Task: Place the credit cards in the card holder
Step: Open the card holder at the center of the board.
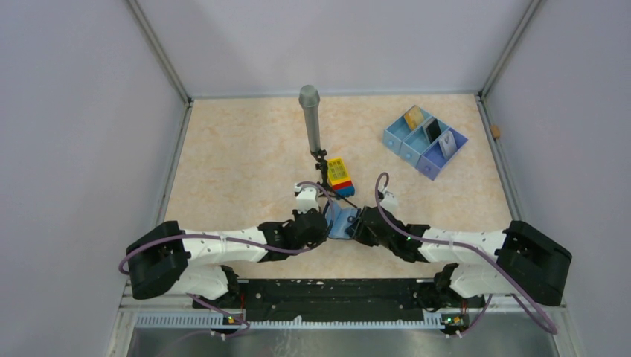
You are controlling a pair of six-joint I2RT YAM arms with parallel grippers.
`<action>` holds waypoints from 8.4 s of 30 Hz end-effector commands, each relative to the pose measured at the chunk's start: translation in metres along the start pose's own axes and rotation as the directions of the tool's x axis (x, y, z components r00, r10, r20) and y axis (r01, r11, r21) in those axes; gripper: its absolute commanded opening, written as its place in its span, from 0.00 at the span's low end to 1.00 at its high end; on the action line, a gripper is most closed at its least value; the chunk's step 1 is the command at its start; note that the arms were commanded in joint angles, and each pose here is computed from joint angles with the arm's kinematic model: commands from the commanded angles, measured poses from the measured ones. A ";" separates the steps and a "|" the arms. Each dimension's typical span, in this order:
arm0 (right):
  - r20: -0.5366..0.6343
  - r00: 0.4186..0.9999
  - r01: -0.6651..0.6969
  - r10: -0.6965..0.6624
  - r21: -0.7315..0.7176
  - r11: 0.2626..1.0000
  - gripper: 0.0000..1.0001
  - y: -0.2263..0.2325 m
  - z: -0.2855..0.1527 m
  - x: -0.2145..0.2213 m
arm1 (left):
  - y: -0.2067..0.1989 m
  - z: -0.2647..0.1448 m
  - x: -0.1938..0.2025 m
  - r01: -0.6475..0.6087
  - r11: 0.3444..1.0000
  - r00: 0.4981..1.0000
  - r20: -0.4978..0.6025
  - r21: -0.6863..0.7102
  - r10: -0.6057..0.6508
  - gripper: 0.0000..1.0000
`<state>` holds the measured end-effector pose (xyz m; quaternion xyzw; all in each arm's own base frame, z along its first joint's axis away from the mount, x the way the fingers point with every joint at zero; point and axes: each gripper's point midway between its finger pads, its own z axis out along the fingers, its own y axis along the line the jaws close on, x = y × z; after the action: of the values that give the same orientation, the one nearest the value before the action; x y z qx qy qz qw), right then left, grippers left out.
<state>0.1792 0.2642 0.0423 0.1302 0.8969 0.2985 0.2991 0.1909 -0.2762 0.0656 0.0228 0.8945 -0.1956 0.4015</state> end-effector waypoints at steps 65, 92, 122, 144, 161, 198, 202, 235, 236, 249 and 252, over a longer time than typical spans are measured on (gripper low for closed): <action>0.124 0.983 0.094 -0.136 0.298 0.950 0.49 -0.057 -0.053 -0.042 | 0.009 0.026 0.004 0.146 0.984 0.985 -0.106 0.103 -0.135 0.00; 0.004 0.994 0.104 -0.113 -0.432 0.896 0.19 0.154 -0.028 -0.026 | -0.002 0.001 -0.021 0.212 0.961 0.977 -0.049 0.177 -0.207 0.00; -0.031 0.994 0.113 -0.109 0.181 0.977 0.11 0.016 0.025 -0.006 | 0.005 -0.003 -0.029 0.225 0.964 0.974 -0.021 0.140 -0.224 0.00; 0.153 0.988 -0.003 0.025 -0.138 0.990 0.37 0.029 -0.035 -0.047 | -0.012 0.002 -0.027 -0.210 0.973 0.951 -0.252 -0.094 0.181 0.00; 0.049 0.998 -0.023 0.041 -0.319 0.948 0.20 0.074 -0.001 -0.026 | -0.009 0.006 -0.008 -0.086 0.992 0.968 -0.242 -0.089 0.063 0.00; -0.136 0.989 0.089 -0.063 0.194 0.977 0.06 -0.042 0.045 0.028 | 0.088 0.004 0.049 0.038 0.977 0.954 -0.283 -0.208 -0.097 0.30; -0.120 0.991 0.083 -0.062 0.177 0.981 0.06 -0.036 0.040 0.023 | 0.092 0.002 0.051 0.043 0.975 0.954 -0.281 -0.218 -0.105 0.32; 0.168 0.950 0.235 -0.264 0.173 0.957 0.47 0.023 -0.063 -0.123 | 0.028 -0.020 -0.016 0.082 0.989 0.991 -0.116 0.127 -0.067 0.69; 0.172 0.948 0.237 -0.269 0.185 0.954 0.47 0.020 -0.064 -0.127 | 0.024 -0.021 -0.018 0.078 0.987 0.991 -0.115 0.142 -0.061 0.70; 0.236 0.940 0.182 -0.245 0.261 0.948 0.48 -0.008 -0.074 -0.169 | -0.051 -0.006 -0.018 0.124 0.894 0.979 -0.198 0.430 -0.040 0.35; 0.242 0.940 0.178 -0.242 0.259 0.949 0.48 -0.009 -0.075 -0.172 | -0.044 0.007 -0.006 0.105 0.915 0.975 -0.221 0.390 -0.018 0.31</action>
<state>0.2573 0.1507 0.1336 0.1067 0.9027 0.1163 0.4004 0.1839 -0.2970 0.0685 0.0790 0.8910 -0.3521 0.2754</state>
